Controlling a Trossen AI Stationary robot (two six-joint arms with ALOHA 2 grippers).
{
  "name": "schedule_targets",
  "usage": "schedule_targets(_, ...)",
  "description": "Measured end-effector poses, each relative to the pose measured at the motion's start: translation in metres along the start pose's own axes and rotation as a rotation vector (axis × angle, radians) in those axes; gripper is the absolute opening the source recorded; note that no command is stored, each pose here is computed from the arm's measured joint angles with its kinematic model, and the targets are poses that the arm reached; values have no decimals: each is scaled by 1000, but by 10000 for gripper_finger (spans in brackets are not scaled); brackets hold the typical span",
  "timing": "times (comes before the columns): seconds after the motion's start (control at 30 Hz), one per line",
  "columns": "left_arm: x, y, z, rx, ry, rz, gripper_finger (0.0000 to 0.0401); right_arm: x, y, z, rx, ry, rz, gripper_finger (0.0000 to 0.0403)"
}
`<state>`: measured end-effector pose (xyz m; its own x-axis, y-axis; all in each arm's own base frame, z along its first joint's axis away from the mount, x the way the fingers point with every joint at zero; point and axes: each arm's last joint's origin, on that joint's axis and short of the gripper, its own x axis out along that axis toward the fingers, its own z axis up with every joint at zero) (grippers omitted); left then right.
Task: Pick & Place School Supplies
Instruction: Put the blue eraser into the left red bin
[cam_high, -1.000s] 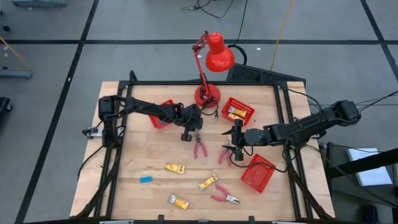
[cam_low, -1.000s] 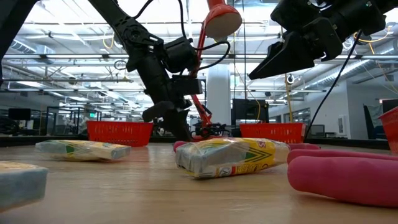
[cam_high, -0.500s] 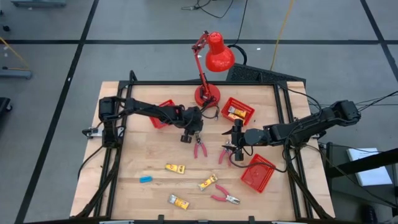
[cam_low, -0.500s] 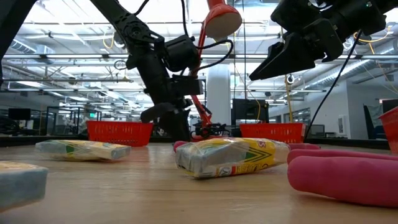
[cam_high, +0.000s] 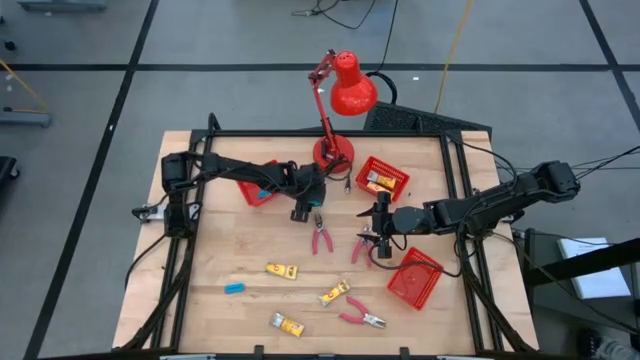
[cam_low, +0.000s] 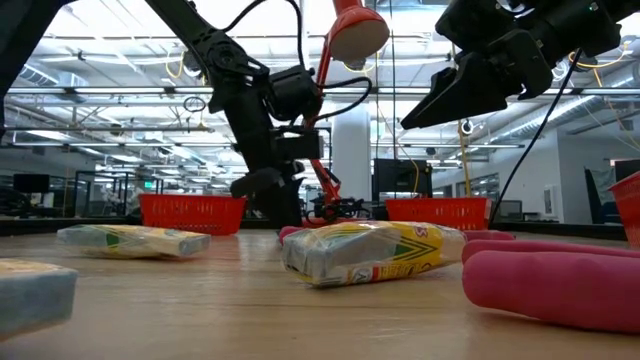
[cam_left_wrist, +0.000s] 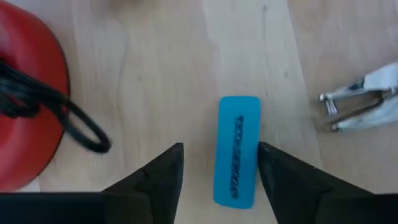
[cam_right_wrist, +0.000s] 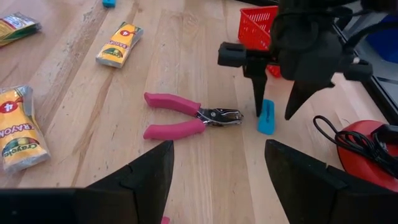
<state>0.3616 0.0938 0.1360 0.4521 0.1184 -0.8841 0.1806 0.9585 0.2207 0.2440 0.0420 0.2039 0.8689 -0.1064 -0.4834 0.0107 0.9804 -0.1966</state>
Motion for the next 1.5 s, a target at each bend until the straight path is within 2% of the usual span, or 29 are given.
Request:
schedule_targets(0.23,9,1,-4,-24,6,-50,140,0,0,0,0,-1,-1,242)
schedule_targets(0.43,10,-1,-3,-16,6,-39,42,0,0,0,0,1,-1,242)
schedule_targets(0.67,11,-5,-1,-35,8,-27,42,0,0,0,1,0,-1,242)
schedule_targets(0.97,-6,-15,9,-34,-8,10,42,0,0,0,0,3,-1,242)
schedule_targets(1.03,-8,-18,11,-30,-16,12,33,0,0,0,0,4,-1,242)
schedule_targets(1.13,-9,-21,13,-27,-13,33,0,0,0,-1,-1,7,-1,242)
schedule_targets(1.5,-10,-23,14,-30,2,45,2,0,0,-1,-1,7,-1,242)
